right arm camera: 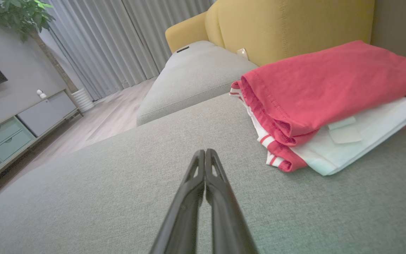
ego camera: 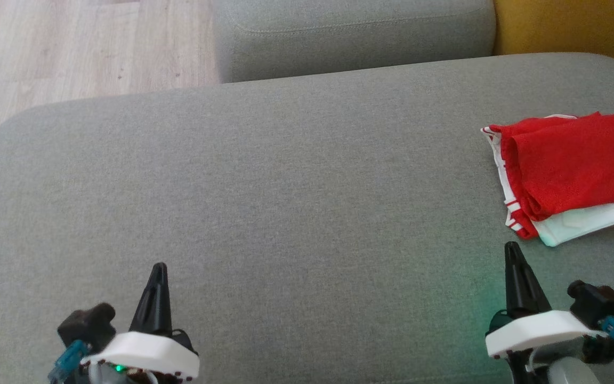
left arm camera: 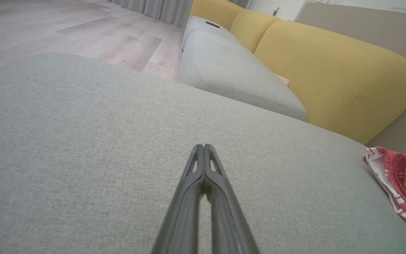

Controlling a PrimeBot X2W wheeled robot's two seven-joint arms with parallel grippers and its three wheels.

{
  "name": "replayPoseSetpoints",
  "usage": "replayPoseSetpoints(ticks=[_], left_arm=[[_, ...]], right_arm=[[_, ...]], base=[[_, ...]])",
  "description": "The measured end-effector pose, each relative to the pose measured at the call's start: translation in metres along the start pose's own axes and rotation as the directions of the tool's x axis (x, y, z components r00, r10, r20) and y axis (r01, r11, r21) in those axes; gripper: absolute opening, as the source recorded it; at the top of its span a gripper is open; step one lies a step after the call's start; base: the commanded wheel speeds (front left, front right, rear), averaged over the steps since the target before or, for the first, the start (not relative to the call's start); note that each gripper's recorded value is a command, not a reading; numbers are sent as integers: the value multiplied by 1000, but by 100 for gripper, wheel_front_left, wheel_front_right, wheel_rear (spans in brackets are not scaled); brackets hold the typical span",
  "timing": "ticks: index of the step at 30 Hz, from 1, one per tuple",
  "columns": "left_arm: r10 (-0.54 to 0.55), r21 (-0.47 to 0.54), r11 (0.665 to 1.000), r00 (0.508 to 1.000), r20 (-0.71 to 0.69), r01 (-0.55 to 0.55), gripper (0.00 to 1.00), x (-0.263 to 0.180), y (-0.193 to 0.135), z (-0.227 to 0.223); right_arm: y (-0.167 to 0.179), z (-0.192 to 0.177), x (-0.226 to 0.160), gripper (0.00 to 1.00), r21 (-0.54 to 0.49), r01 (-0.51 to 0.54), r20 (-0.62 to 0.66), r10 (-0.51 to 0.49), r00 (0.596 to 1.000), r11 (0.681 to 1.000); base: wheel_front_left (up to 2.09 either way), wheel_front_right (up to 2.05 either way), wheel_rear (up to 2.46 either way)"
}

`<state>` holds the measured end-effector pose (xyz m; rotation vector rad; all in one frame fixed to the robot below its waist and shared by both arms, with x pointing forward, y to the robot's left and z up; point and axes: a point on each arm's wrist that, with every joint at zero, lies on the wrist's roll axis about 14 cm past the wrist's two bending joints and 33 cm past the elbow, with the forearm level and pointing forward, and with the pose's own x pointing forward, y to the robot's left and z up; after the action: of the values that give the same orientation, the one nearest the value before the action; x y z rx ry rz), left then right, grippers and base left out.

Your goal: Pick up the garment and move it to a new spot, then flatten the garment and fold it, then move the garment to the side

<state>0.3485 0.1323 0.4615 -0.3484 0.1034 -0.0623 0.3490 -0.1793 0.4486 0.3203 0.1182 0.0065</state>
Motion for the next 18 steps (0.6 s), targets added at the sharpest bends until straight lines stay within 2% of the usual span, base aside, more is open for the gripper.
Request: replayPoseSetpoints(ticks=[18], left_arm=[[43,-193,980,999,-31,-48,0,3,12,0]], right_arm=[[-9,3,2,0,195,46,-5,-46,999,980]], base=[[0,0,0]])
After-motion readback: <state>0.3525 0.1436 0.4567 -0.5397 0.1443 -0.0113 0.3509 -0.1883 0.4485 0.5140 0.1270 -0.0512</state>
